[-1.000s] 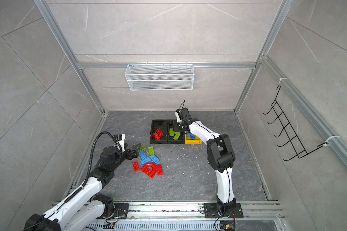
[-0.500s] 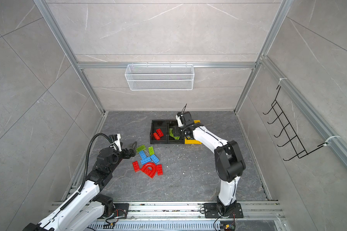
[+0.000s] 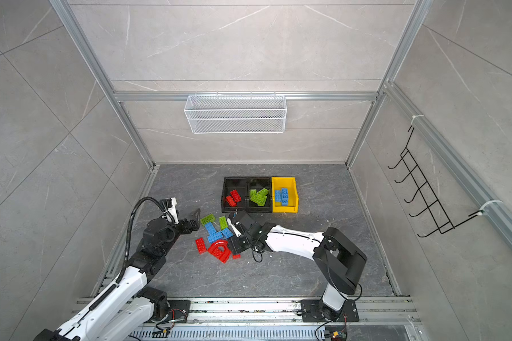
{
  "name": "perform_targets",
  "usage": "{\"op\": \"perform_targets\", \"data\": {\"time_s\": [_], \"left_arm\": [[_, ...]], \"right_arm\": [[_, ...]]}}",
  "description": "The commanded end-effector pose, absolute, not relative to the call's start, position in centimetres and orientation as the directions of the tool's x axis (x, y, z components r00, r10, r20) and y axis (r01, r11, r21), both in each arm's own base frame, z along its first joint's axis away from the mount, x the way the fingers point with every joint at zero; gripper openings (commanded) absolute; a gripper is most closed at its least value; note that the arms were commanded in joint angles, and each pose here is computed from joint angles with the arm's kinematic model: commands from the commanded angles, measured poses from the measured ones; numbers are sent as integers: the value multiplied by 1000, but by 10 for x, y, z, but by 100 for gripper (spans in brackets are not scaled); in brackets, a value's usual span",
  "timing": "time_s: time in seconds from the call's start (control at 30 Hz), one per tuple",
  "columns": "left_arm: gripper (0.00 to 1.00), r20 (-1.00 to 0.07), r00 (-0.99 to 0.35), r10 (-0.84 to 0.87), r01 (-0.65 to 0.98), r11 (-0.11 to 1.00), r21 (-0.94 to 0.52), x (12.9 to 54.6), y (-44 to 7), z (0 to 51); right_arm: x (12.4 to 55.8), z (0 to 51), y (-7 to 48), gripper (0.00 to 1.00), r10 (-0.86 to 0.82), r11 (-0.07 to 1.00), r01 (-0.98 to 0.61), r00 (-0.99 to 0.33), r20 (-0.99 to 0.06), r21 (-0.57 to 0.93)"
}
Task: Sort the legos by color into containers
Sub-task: 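Lower the right gripper to the pile and grasp a red 2x4 brick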
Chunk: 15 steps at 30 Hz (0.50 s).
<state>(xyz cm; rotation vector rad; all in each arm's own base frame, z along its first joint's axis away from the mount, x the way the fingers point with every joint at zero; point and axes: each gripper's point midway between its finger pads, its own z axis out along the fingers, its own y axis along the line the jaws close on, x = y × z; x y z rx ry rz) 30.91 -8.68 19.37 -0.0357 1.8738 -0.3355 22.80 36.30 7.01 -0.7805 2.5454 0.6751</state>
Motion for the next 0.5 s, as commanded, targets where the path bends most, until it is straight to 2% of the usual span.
{"op": "perform_targets", "data": {"time_s": [0.0,0.2,0.47], "left_arm": [[100,-936,-298,-187,141,961,-237,311,-85,202],[100,-939,-287,-189,133,963,-235,310,-82,203],[100,-938,-288,-192,136,961,-239,310,-83,204]], "right_arm": [[225,60,362,59,-438,748,-600,-767,-469,284],[212,47,355,59,-501,768,-614,-754,-425,184],[209,27,352,60,-520,786,-602,-767,-376,141]]}}
